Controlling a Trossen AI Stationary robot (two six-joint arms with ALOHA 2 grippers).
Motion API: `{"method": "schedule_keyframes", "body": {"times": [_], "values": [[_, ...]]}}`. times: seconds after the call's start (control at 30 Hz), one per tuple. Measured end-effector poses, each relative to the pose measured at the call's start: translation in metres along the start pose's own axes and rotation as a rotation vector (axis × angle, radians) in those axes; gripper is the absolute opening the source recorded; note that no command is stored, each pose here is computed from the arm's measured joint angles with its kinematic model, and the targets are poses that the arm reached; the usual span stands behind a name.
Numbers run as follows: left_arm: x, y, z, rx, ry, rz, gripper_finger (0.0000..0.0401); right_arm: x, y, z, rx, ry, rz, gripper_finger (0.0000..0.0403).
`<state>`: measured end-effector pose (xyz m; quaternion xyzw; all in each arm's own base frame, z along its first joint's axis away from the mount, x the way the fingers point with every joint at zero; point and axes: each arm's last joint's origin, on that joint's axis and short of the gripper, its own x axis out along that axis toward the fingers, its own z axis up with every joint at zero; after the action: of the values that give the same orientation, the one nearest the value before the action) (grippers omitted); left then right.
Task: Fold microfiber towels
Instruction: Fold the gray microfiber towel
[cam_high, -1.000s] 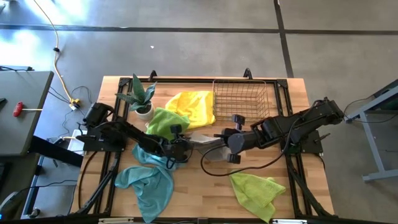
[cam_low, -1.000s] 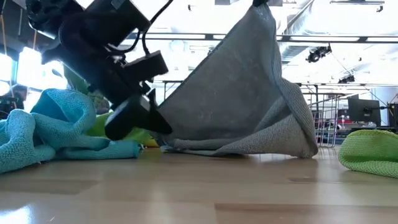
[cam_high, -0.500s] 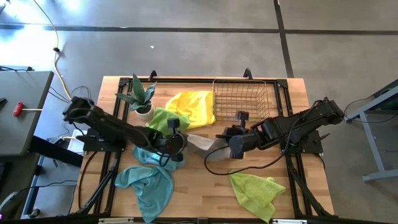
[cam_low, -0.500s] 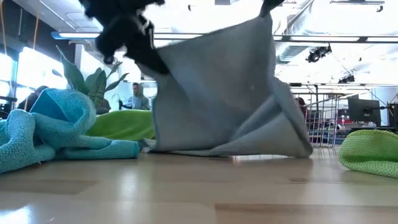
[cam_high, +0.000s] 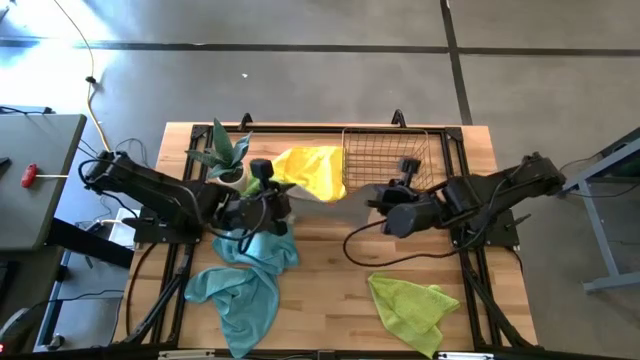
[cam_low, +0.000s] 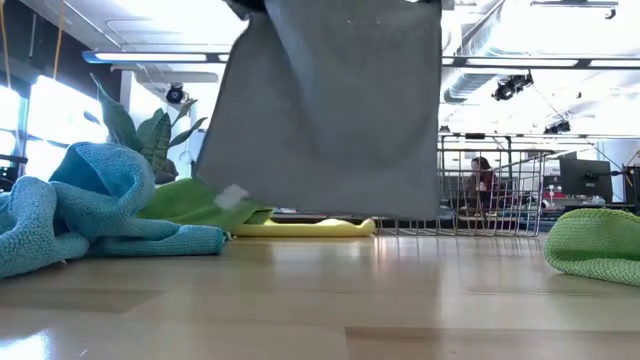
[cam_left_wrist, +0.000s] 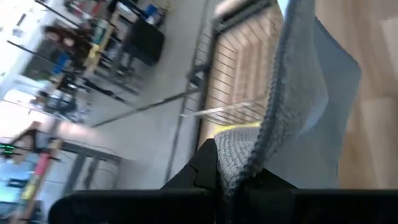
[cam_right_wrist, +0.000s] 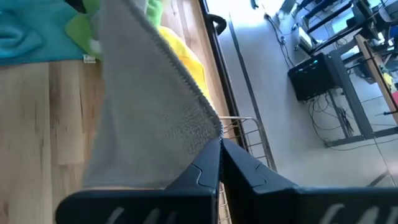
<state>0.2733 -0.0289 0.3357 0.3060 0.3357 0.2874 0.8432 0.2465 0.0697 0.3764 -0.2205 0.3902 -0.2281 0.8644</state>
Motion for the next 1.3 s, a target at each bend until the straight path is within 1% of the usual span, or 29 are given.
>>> {"method": "schedule_keyframes", "body": {"times": [0.1, 0.17, 0.23, 0.3, 0.37, 0.43, 0.47, 0.57, 0.63, 0.67, 0.73, 0.8, 0.87, 0.97, 1.03, 1.13, 1.23, 1.3], "values": [[0.000, 0.004, 0.002, -0.015, -0.001, 0.020, 0.0000, -0.005, -0.006, -0.002, 0.026, -0.013, 0.001, 0.0000], [0.000, 0.003, 0.002, -0.065, -0.004, -0.008, 0.0000, -0.006, -0.006, -0.002, 0.058, -0.011, 0.019, 0.0000], [0.001, -0.001, 0.000, -0.122, -0.002, -0.098, 0.0000, -0.006, -0.003, -0.003, 0.114, 0.004, 0.105, 0.0000], [0.003, -0.011, 0.001, -0.191, 0.002, -0.241, 0.0000, -0.006, 0.004, -0.005, 0.177, 0.041, 0.249, 0.0000], [0.005, -0.023, 0.000, -0.238, 0.021, -0.413, 0.0000, 0.000, 0.017, -0.008, 0.205, 0.091, 0.368, 0.0000], [0.007, -0.039, 0.004, -0.268, 0.034, -0.551, 0.0000, 0.008, 0.035, -0.017, 0.205, 0.137, 0.455, 0.0000], [0.008, -0.048, 0.004, -0.263, 0.054, -0.604, 0.0000, 0.012, 0.045, -0.021, 0.212, 0.142, 0.492, 0.0000], [0.016, -0.084, 0.005, -0.233, 0.116, -0.716, 0.0000, 0.020, 0.073, -0.033, 0.246, 0.143, 0.623, 0.0000], [0.019, -0.106, 0.003, -0.209, 0.166, -0.769, 0.0000, 0.020, 0.088, -0.038, 0.263, 0.130, 0.697, 0.0000], [0.021, -0.116, 0.002, -0.197, 0.190, -0.791, 0.0000, 0.020, 0.094, -0.040, 0.267, 0.117, 0.724, 0.0000], [0.023, -0.132, -0.001, -0.169, 0.227, -0.821, 0.0000, 0.017, 0.100, -0.044, 0.246, 0.117, 0.743, 0.0000], [0.024, -0.143, -0.002, -0.142, 0.245, -0.829, 0.0000, 0.014, 0.103, -0.045, 0.236, 0.108, 0.739, 0.0000], [0.025, -0.146, -0.002, -0.129, 0.257, -0.816, 0.0000, 0.013, 0.101, -0.044, 0.227, 0.100, 0.709, 0.0000], [0.029, -0.139, 0.003, -0.105, 0.244, -0.757, 0.0000, 0.014, 0.094, -0.042, 0.189, 0.085, 0.617, 0.0000], [0.031, -0.129, 0.004, -0.077, 0.243, -0.689, 0.0000, 0.016, 0.088, -0.043, 0.143, 0.086, 0.546, 0.0000], [0.033, -0.106, 0.012, -0.053, 0.221, -0.555, 0.0000, 0.020, 0.078, -0.044, 0.080, 0.096, 0.432, 0.0000], [0.038, -0.085, 0.016, -0.002, 0.199, -0.421, 0.0000, 0.026, 0.066, -0.045, 0.018, 0.105, 0.296, 0.0000], [0.041, -0.072, 0.020, 0.026, 0.183, -0.355, 0.0000, 0.028, 0.057, -0.044, -0.010, 0.110, 0.203, 0.0000]]}}
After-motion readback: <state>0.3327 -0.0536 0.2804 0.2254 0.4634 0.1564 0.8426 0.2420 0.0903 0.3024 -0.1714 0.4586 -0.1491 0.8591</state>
